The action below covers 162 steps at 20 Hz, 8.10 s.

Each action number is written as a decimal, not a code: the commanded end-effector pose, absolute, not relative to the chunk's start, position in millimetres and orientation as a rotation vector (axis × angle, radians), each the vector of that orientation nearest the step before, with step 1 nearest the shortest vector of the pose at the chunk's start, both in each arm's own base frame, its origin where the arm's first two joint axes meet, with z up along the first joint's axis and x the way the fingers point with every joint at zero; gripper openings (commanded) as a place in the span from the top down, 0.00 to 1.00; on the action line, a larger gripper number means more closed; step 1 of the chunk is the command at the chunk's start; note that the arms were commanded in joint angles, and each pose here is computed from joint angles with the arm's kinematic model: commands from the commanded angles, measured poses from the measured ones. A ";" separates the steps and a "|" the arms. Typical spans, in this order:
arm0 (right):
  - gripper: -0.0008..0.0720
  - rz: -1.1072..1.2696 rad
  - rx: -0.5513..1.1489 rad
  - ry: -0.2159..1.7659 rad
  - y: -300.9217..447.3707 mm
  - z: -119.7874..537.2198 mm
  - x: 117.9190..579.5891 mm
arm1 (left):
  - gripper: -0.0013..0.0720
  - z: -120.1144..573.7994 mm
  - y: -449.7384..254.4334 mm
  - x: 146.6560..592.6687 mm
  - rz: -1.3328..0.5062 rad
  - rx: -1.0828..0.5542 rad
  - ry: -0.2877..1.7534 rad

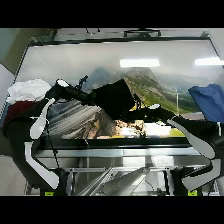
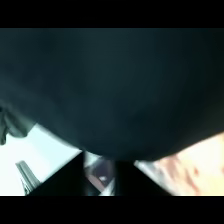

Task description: Fold the shirts.

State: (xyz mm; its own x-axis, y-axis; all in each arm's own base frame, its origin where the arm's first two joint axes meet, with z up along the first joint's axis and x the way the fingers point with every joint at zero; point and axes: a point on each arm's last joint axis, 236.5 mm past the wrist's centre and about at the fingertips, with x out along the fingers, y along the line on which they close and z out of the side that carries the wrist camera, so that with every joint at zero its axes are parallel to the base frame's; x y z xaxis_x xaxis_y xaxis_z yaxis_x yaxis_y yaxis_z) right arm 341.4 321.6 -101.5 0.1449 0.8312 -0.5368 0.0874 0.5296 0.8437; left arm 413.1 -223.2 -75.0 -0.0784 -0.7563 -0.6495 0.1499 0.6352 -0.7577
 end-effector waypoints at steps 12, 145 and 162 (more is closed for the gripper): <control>0.97 0.705 0.859 1.223 329.1 -61.5 368.3 | 0.01 -41.7 -151.3 433.5 -0.771 -0.601 1.372; 0.40 0.311 0.809 1.326 -5.1 -53.9 336.4 | 0.04 -88.9 -27.5 311.0 -0.345 -0.596 1.540; 0.40 0.272 0.825 1.428 12.8 -113.8 333.2 | 0.47 -121.6 -45.9 322.9 -0.346 -0.562 1.530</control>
State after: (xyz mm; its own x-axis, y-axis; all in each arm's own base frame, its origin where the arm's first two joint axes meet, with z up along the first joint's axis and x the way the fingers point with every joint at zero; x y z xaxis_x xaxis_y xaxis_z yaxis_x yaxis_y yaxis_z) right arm 333.9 1.4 -101.5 0.2037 0.6264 -0.7524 0.3131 0.6864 0.6563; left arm 319.7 -52.3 -122.6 0.0083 -0.5566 -0.8307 -0.1302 0.8231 -0.5528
